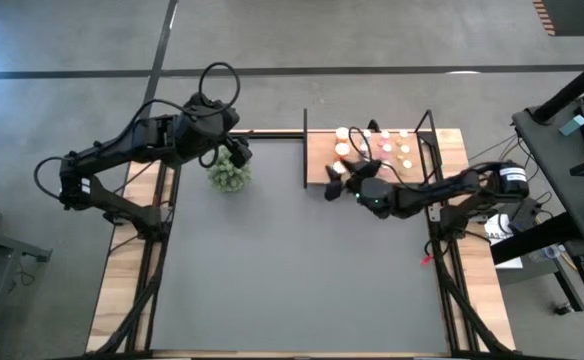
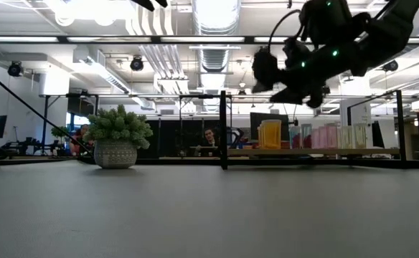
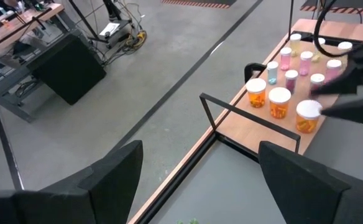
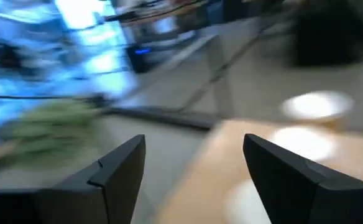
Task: Pick and place medicine bottles onto shelf by color
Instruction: Put the orange pill bottle on the shelf aligned with the other orange pill bottles
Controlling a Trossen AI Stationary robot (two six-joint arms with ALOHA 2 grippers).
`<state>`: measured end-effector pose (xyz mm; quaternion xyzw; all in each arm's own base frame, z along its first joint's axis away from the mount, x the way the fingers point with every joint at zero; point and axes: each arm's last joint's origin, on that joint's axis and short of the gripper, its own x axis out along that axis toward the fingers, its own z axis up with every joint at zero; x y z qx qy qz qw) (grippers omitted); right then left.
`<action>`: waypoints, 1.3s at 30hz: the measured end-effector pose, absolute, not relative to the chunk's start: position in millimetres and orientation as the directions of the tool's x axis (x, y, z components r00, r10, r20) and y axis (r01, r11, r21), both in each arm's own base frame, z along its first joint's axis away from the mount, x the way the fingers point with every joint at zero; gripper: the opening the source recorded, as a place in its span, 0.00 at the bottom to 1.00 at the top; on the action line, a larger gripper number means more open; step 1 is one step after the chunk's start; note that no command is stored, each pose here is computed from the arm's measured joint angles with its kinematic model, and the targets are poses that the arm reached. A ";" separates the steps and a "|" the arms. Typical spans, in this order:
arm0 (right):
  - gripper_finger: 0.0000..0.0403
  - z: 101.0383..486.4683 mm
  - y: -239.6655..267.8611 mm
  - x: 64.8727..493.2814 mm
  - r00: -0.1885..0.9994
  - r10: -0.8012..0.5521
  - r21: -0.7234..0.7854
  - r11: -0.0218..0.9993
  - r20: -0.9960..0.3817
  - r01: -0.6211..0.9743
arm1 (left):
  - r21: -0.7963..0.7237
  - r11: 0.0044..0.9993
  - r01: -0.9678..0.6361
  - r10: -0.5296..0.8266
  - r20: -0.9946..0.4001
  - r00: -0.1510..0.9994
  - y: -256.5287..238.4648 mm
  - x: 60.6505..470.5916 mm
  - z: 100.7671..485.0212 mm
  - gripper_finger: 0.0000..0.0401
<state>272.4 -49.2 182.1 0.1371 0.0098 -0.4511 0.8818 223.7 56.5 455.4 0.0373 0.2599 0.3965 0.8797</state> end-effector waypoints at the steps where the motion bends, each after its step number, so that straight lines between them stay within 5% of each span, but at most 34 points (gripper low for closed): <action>1: 0.64 184.0 -47.9 273.4 0.647 -0.749 0.291 0.593 -0.144 0.751 | 0.271 0.683 -0.678 0.717 -0.427 0.551 56.5 223.5 455.5 0.75; 4: 0.62 183.1 -44.6 276.2 0.749 -0.641 0.401 0.650 -0.166 0.646 | 0.270 0.683 -0.679 0.717 -0.425 0.552 56.3 222.4 456.2 0.75; 9: 0.58 175.1 -44.4 278.4 0.759 -0.619 0.456 0.627 -0.200 0.632 | 0.273 0.683 -0.677 0.717 -0.429 0.550 56.2 222.0 455.8 0.75; 39: 0.57 161.4 -49.5 268.4 0.534 -0.802 0.297 0.458 -0.269 0.838 | 0.313 0.687 -0.655 0.711 -0.477 0.517 55.1 215.5 451.2 0.75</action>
